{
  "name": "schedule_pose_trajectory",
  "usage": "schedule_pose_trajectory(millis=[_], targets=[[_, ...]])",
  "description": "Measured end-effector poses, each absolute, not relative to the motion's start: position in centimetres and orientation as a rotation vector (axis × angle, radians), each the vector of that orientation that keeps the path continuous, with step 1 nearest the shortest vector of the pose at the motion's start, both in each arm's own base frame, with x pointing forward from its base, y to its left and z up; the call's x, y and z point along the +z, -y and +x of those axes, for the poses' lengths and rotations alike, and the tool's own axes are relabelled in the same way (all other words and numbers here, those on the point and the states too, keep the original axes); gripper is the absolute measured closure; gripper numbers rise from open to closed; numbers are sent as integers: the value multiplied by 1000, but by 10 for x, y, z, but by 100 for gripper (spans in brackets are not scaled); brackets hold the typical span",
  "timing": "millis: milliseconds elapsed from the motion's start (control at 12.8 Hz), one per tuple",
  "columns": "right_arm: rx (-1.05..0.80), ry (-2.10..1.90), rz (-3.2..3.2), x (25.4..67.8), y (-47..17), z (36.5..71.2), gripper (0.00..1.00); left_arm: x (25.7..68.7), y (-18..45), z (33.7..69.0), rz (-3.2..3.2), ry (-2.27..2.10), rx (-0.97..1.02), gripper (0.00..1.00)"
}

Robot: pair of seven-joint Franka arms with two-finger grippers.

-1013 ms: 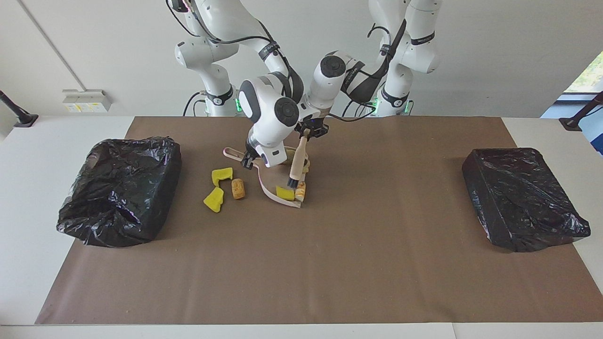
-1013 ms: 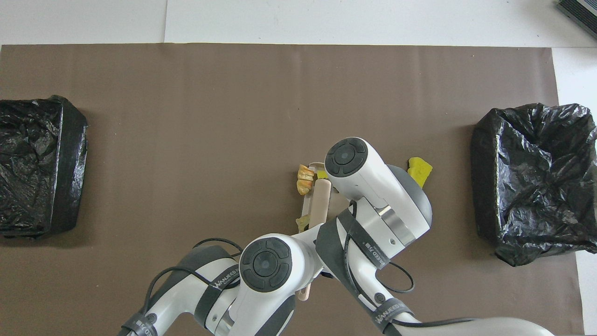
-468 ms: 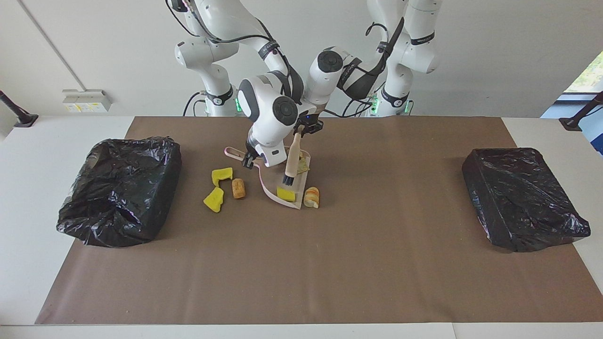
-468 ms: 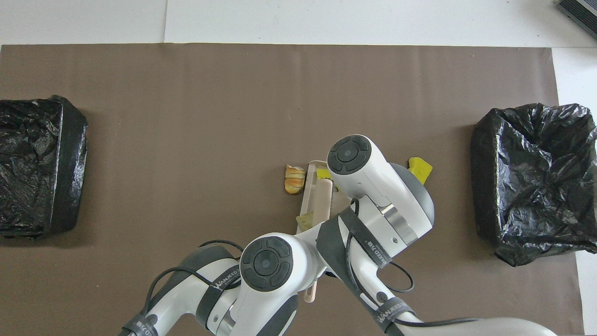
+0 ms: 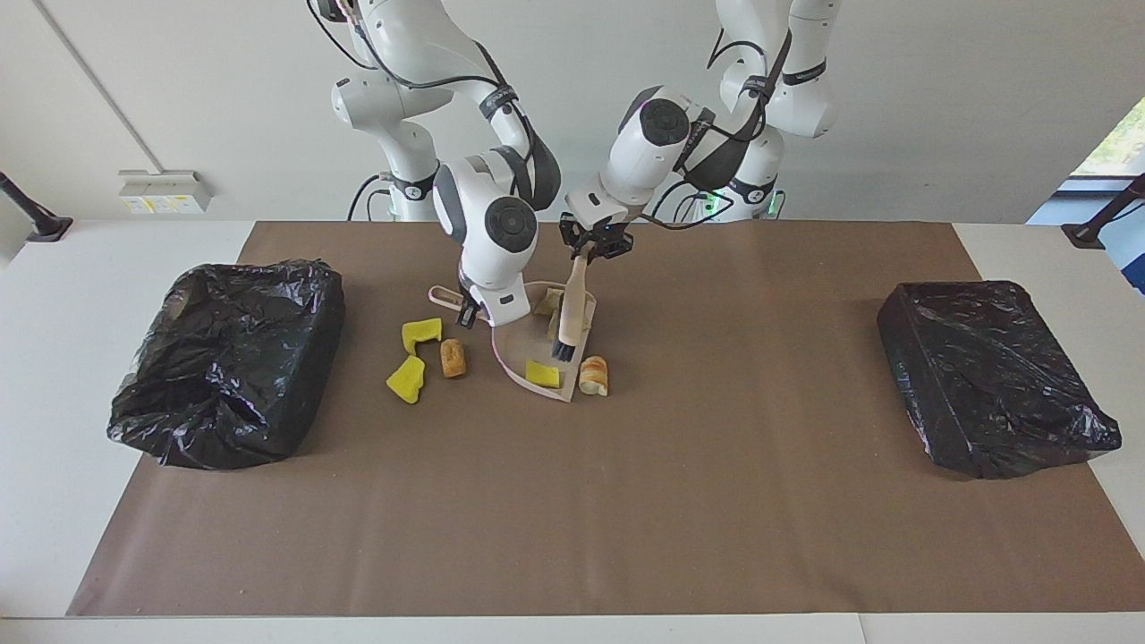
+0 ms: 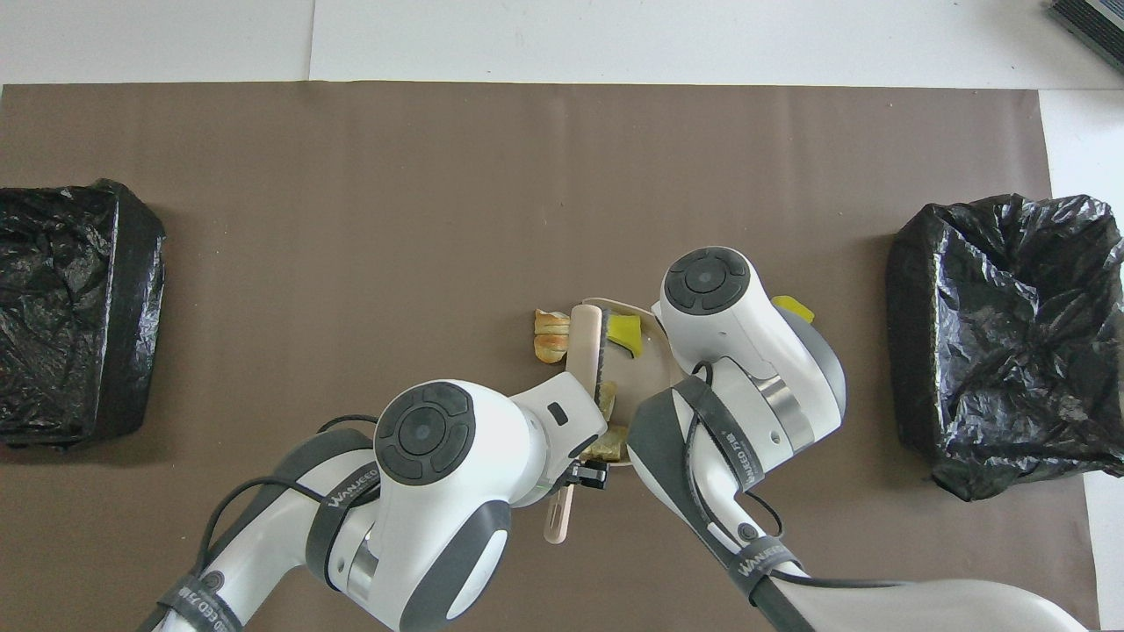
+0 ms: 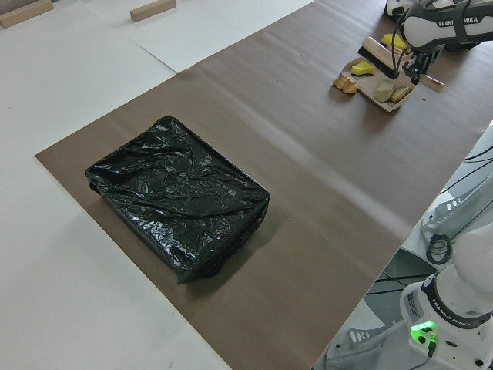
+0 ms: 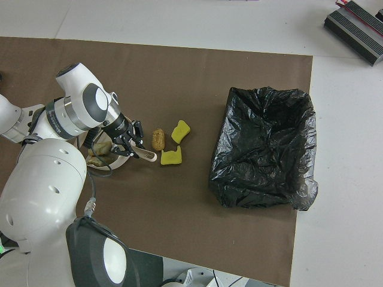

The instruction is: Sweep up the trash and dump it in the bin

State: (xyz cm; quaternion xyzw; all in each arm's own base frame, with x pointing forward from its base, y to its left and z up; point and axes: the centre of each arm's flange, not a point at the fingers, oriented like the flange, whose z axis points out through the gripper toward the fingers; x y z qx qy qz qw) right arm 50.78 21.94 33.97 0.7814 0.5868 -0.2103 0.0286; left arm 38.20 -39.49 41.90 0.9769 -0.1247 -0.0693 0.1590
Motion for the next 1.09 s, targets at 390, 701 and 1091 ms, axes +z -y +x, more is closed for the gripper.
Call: schedule_pose_trajectory(millis=[390, 701, 1091], targets=[[-543, -1837, 2433, 340, -225, 507, 68, 415, 339, 426, 2783, 398, -195, 74], [-523, -1866, 2431, 338, -238, 501, 68, 386, 270, 471, 2776, 423, -235, 74], [-552, -1873, 2346, 339, -232, 502, 68, 341, 232, 492, 2787, 510, -338, 74]])
